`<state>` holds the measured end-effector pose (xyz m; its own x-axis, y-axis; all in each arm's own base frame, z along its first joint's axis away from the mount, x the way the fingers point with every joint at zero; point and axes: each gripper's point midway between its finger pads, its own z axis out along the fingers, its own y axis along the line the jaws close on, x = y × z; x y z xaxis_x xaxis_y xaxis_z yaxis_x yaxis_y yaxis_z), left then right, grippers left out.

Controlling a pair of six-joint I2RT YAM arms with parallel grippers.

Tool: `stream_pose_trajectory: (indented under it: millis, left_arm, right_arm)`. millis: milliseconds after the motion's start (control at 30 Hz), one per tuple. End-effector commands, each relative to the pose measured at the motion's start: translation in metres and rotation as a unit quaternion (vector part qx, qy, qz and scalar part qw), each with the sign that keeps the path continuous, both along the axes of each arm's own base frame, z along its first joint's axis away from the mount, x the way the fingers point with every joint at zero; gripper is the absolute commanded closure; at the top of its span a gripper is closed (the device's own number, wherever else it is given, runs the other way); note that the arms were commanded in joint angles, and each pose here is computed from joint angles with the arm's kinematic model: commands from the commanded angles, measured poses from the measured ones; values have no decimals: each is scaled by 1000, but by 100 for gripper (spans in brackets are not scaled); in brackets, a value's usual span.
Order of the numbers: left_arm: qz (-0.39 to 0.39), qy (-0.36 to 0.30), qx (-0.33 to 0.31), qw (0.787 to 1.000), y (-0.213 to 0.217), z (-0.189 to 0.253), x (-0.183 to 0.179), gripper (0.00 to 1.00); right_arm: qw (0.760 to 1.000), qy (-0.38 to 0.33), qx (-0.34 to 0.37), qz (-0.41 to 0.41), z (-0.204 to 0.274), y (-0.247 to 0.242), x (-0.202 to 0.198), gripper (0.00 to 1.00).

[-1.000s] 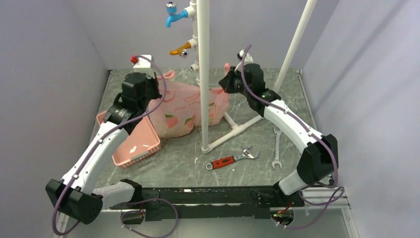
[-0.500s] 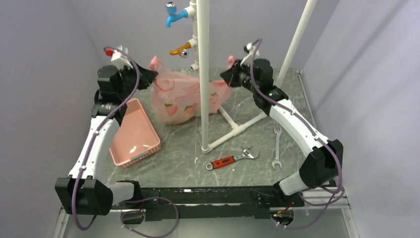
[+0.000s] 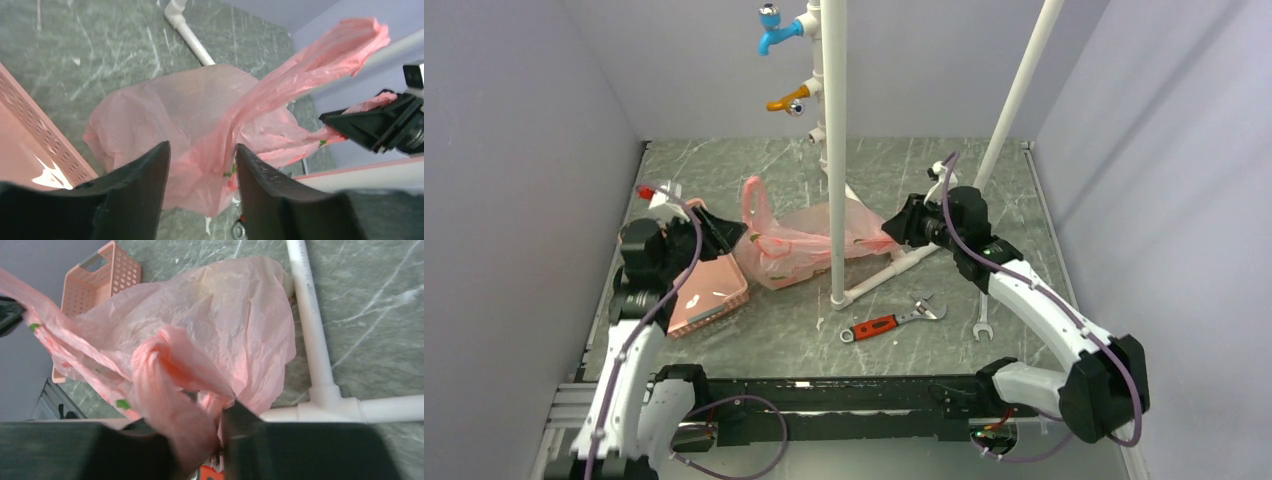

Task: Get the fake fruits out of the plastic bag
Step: Adjust the plastic bag at the center of the board.

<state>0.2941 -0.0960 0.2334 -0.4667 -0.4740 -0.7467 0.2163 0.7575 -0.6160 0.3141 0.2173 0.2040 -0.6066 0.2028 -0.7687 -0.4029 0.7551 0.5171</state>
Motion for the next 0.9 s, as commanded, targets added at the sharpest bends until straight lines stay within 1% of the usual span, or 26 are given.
stream_pose_trajectory:
  millis: [0, 67, 167, 233, 333, 433, 567, 633, 667, 733, 767, 800, 867]
  left_arm:
    - [-20, -42, 15, 999, -2, 19, -35, 33]
    - [-33, -38, 25, 998, -4, 22, -47, 25]
    - [-49, -54, 51, 996, -5, 42, -57, 13]
    - [-61, -73, 66, 993, -6, 63, -60, 2]
    - [-69, -94, 93, 989, -5, 87, -58, 1]
    - [-73, -110, 148, 980, -4, 104, -51, 1]
    - [-103, -105, 204, 968, -10, 113, -32, 1]
    - [-120, -97, 219, 963, -15, 126, -24, 1]
    - [-136, -87, 226, 961, -20, 125, -17, 1]
    - [-163, -83, 235, 955, -31, 129, -15, 1]
    - [-181, -88, 256, 946, -39, 129, -14, 1]
    - [-189, -86, 267, 941, -44, 128, -13, 1]
    - [-206, -83, 271, 937, -55, 123, -11, 1]
  right_arm:
    - [999, -32, -20, -4, 17, -14, -10, 58]
    - [999, -40, -22, 1, 24, -16, -15, 51]
    - [999, -36, -29, 7, 31, -16, -18, 35]
    - [999, -33, -31, 15, 37, -15, -20, 24]
    - [998, -38, -48, 17, 48, -19, -20, 10]
    - [995, -39, -94, -6, 60, -33, -13, 2]
    - [991, -32, -126, 5, 80, -33, -3, 1]
    - [991, -21, -126, 32, 89, -24, -3, 1]
    - [991, -13, -128, 42, 90, -21, -3, 1]
    - [988, 0, -143, 53, 89, -21, -1, 1]
    - [987, 0, -152, 58, 91, -21, -1, 2]
    - [985, 4, -158, 64, 90, -21, -1, 2]
    - [984, 5, -163, 76, 89, -20, -3, 3]
